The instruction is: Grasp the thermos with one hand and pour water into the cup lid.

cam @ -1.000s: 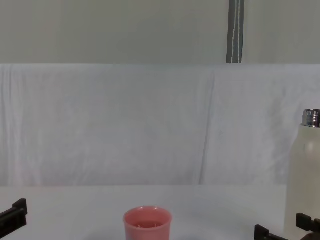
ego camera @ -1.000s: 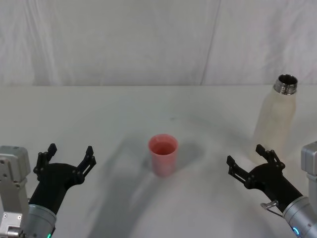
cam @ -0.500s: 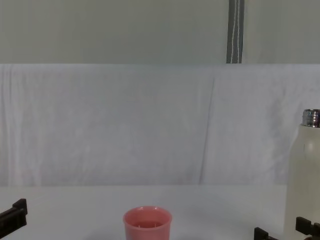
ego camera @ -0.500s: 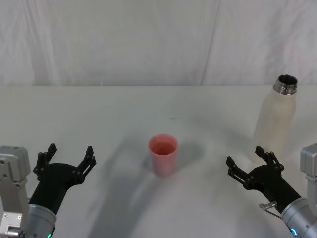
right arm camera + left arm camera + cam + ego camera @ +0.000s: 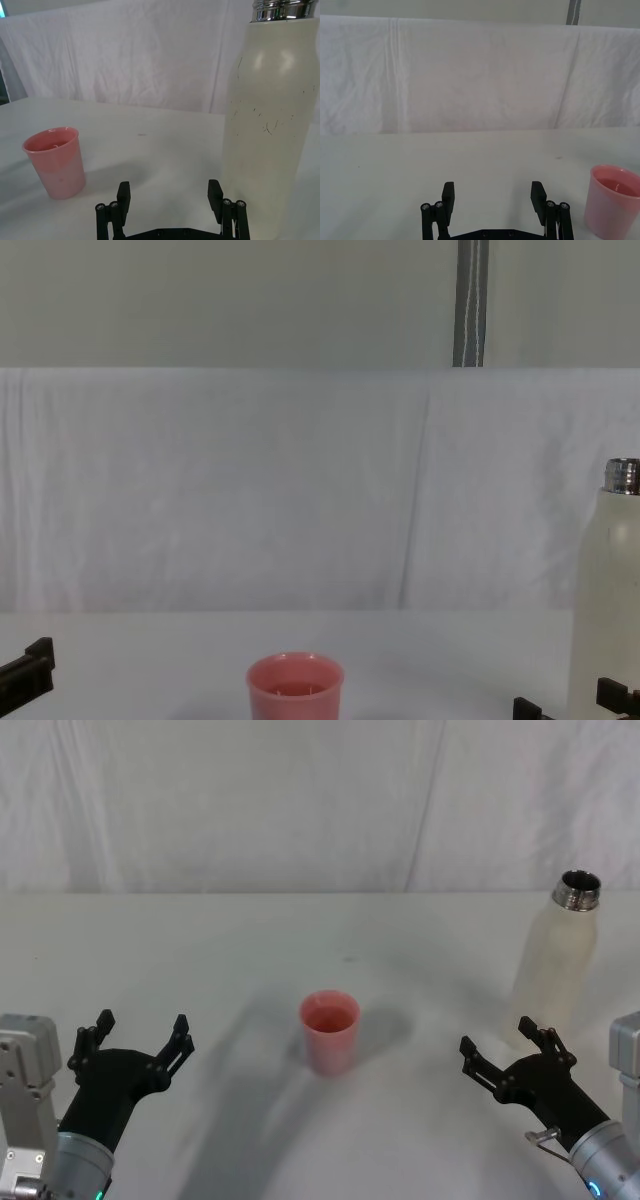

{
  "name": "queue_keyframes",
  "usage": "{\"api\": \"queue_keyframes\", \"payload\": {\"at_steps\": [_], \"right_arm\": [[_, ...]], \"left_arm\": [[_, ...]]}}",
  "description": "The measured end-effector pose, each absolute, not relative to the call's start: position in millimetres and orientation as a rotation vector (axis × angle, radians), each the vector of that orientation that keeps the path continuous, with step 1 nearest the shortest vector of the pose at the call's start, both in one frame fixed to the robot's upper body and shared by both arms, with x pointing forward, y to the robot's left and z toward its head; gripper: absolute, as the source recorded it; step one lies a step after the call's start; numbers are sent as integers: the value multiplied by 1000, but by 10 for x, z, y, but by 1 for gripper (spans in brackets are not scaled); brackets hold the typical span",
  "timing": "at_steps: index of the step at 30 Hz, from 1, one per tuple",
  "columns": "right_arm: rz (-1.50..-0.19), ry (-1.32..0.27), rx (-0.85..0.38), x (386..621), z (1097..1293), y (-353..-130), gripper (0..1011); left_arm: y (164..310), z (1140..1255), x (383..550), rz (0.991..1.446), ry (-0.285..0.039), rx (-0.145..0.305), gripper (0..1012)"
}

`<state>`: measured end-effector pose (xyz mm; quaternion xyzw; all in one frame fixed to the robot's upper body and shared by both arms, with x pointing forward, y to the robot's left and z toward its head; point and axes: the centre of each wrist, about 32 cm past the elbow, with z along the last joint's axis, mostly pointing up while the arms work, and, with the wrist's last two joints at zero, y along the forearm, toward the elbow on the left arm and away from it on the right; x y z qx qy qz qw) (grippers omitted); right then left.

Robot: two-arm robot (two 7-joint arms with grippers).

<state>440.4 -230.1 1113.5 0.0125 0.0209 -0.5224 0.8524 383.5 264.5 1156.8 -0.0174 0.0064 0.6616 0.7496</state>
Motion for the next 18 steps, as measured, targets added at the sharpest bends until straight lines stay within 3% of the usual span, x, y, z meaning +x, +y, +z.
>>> {"api": "queue_keyframes", "payload": {"at_steps": [18], "right_arm": [[-1097, 42, 25, 4404, 11140, -2300, 1001]], "left_arm": [[2645, 11568, 3835, 1446, 14, -38, 1001]]}}
